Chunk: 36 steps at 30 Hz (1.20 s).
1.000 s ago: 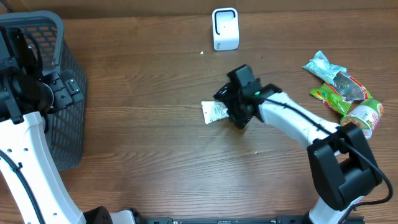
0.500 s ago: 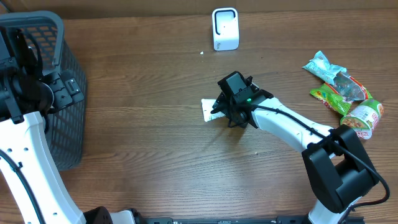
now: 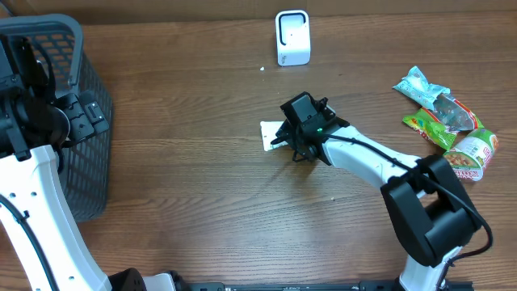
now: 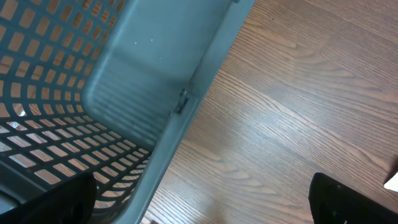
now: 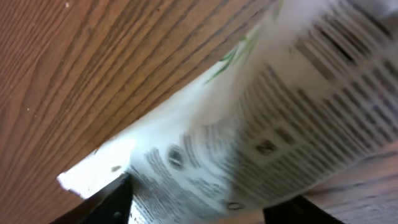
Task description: Scan the item barcode
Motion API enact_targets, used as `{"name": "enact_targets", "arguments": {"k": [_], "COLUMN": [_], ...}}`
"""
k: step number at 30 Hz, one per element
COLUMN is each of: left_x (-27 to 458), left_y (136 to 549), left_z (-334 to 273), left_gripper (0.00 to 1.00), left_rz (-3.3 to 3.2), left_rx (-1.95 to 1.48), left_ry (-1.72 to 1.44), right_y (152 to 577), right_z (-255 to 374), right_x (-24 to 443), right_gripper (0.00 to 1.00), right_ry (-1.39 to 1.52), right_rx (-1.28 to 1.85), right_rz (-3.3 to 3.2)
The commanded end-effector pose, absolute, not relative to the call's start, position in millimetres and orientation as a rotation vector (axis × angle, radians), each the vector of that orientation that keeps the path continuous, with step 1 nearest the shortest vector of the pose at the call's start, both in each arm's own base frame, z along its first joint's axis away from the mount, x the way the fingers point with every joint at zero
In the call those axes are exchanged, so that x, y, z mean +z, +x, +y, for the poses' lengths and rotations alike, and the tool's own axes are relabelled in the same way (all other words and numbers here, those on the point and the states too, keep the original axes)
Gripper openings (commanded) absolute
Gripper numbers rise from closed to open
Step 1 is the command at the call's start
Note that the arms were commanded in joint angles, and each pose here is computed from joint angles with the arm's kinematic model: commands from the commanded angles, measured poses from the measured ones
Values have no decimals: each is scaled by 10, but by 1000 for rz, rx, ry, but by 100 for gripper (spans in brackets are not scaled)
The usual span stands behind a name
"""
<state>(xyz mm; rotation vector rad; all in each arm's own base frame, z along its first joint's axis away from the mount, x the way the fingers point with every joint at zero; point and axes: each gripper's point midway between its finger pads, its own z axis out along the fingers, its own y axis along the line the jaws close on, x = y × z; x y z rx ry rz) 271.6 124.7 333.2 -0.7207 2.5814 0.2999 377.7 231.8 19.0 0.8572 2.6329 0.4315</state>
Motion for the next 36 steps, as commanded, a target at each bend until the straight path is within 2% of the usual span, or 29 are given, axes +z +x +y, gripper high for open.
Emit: {"name": "enact_targets", "arguments": {"k": [1,8,11,14,16,18,20,24,30,36], "left_x": [3335,3334,3335,3335,3335,3335,3335,3335,3334,3334], "left_y": [2716,2715,2716,2716,2716,2716,2716,2716,2715,2715], "left_z": [1255,1255,1255,1255,1255,1255,1255,1255,1255,1255], "left_gripper": [100,100,100,100,100,100,100,100,100,100], "left_rz": [2586,2586,2586,2586,2586,2586,2586,2586,2586,2586], "left_rx": [301,301,301,301,301,301,301,301,301,301], "left_ry": [-703,-703,-703,-703,-703,-703,-703,-703,-703,-703], "right_y": [3734,3707,3752,3792,3825,3865,3926,4042,4194,4329], "right_z": [2293,2510,2381,2278,2288,2356,2434,2530,2308,2465], "right_x": [93,243,359,375,406,451,502,535,412,276], "right_gripper": [54,53,49,50,62,68,80,92,94,92], "right_ry": [833,390,229,270,345,407,441,554,860,838], "right_rx": [400,545,549,573,643,717,770,744,433,468], "right_rz": [2665,2814,2864,2876,2871,2851,2816,2732,2523,2470]}}
